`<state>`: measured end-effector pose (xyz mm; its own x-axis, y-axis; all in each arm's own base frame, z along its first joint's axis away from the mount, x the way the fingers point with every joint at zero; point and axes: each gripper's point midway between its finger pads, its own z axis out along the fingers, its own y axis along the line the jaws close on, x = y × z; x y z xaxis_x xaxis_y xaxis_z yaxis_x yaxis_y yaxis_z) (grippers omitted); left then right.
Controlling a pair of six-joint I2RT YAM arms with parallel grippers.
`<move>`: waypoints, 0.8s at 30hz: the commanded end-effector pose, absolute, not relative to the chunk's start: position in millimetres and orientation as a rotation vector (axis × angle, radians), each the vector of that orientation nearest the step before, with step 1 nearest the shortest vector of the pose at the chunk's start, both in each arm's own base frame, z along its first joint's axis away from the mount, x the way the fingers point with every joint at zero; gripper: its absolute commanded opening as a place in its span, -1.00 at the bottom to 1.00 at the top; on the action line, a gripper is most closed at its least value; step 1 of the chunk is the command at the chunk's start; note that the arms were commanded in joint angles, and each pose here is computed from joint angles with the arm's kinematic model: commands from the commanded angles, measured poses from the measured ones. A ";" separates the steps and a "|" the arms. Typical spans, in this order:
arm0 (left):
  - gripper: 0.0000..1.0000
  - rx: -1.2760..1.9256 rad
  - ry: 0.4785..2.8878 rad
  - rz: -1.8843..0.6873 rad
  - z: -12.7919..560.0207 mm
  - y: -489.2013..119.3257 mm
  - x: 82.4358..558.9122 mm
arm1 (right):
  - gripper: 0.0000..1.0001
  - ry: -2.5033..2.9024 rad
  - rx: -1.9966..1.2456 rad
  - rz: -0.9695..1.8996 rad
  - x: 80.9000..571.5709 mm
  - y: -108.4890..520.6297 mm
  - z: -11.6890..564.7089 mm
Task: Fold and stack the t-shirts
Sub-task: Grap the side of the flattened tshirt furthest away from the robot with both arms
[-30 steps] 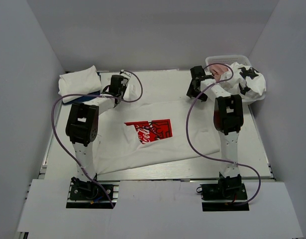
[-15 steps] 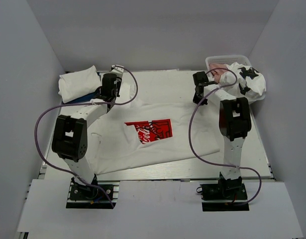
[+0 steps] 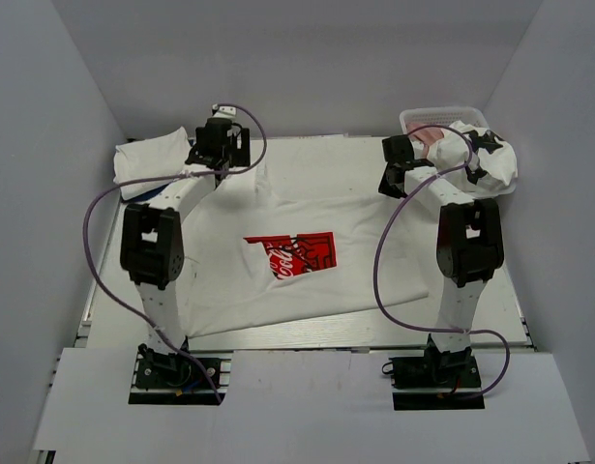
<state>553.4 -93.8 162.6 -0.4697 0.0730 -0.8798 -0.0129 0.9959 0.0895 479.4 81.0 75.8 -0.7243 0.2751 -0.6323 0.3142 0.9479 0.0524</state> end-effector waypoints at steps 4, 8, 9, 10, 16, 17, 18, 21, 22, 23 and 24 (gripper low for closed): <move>0.99 0.090 2.225 0.089 104.7 -108.9 597.0 | -1.00 2.411 0.378 -0.050 488.9 85.7 76.4; 0.99 0.071 2.209 0.116 95.9 -102.1 636.8 | -1.00 2.431 0.365 -0.055 487.7 87.6 70.9; 0.99 0.081 2.223 0.106 86.9 -104.6 638.8 | -1.00 2.432 0.370 -0.058 488.1 85.4 70.5; 0.99 0.081 2.227 0.106 80.7 -105.3 641.8 | -1.00 2.434 0.366 -0.057 488.4 87.0 69.1; 0.81 0.050 2.281 0.109 36.9 -100.5 642.5 | -1.00 2.445 0.361 -0.066 492.5 85.7 65.4; 0.71 0.052 2.294 0.112 31.3 -99.9 639.5 | -1.00 2.450 0.360 -0.061 492.2 87.2 63.9; 0.61 0.053 2.299 0.114 32.8 -99.2 636.3 | -1.00 2.449 0.360 -0.070 491.6 86.5 64.4; 0.19 0.049 2.276 0.108 36.6 -98.0 630.4 | -1.00 2.450 0.360 -0.065 491.6 89.3 63.9; 0.02 0.051 2.287 0.111 30.3 -96.8 624.9 | -1.00 2.454 0.363 -0.068 490.8 87.5 63.0; -0.30 0.057 2.263 0.110 35.6 -97.1 628.0 | -1.00 2.452 0.368 -0.072 491.2 86.4 62.1; -0.49 0.057 2.263 0.110 35.7 -97.1 628.0 | -1.00 2.455 0.363 -0.076 489.9 87.0 61.7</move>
